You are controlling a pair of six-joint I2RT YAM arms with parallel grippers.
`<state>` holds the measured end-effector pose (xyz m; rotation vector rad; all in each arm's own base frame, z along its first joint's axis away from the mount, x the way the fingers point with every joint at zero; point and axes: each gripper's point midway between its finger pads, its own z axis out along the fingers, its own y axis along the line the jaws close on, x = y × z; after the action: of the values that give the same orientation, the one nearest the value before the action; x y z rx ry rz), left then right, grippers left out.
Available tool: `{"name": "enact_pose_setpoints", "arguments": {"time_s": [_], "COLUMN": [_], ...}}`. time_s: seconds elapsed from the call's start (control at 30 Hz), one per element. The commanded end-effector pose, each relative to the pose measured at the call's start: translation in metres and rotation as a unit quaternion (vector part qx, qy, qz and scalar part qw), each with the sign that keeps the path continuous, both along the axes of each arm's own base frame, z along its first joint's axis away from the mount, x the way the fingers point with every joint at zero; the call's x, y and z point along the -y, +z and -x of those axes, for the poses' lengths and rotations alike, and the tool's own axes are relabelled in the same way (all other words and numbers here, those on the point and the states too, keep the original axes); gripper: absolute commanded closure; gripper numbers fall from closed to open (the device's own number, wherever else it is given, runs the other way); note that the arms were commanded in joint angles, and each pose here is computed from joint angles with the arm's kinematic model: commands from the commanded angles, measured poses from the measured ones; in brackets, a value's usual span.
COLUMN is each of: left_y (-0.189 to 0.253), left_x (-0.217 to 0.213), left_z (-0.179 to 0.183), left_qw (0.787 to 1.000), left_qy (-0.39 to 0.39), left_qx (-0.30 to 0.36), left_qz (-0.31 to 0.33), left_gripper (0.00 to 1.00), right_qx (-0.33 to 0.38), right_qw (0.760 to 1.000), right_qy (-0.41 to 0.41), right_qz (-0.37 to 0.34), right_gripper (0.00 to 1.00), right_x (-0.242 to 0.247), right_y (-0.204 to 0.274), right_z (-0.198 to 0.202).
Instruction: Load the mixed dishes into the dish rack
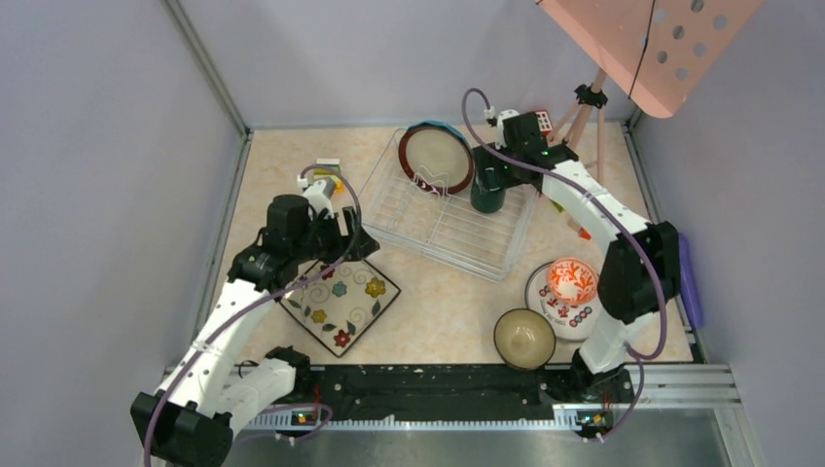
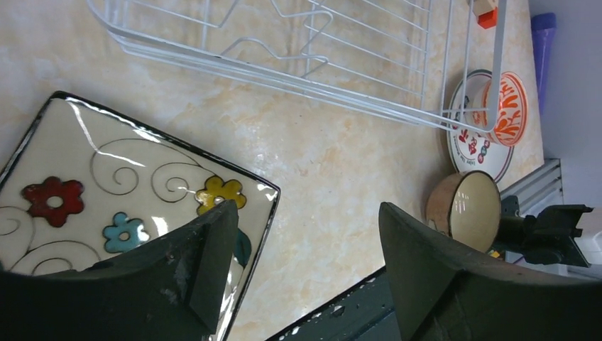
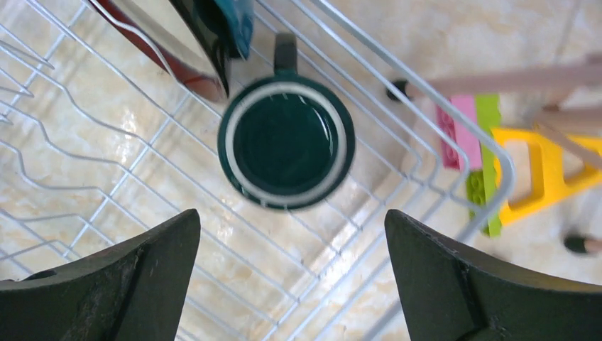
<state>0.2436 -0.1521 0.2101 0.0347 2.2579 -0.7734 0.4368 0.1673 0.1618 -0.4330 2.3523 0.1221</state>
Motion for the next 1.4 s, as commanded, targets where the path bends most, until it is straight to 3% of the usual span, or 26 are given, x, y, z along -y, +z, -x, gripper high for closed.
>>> {"name": "enact_pose_setpoints", "arguments": {"time_s": [0.0,0.27,0.53,0.83,1.03,1.37], "left_y": [0.002,-0.017,-0.035,-0.062,-0.078,-0.119], "left_x": [0.033,0.115,0.183,0.249,0.272,0.28], "left_z": [0.003,0.03,0.059,0.097,0.108,0.123], "left_qw": [0.998,0.993,0.989,0.981,0.977,0.969], "left_qy": [-0.036,-0.095,-0.131,-0.169,-0.18,-0.185], "left_qx": [0.01,-0.014,-0.052,-0.094,-0.115,-0.16], "left_qz": [0.043,0.063,0.038,0.018,-0.005,-0.044], "left_gripper": [0.22,0.24,0.23,0.23,0.25,0.4], "right_qx": [0.051,0.054,0.075,0.117,0.13,0.13], "right_qw": [0.995,0.974,0.974,0.961,0.957,0.956], "right_qy": [-0.081,-0.176,-0.177,-0.211,-0.218,-0.212], "right_qz": [-0.041,-0.135,-0.12,-0.135,-0.144,-0.154], "right_gripper": [0.02,0.01,0.01,0.01,0.02,0.02], "right_x": [0.015,0.037,0.064,0.087,0.093,0.091], "right_y": [0.041,0.057,0.061,0.076,0.081,0.077], "right_z": [0.025,0.088,0.133,0.155,0.164,0.169]}}
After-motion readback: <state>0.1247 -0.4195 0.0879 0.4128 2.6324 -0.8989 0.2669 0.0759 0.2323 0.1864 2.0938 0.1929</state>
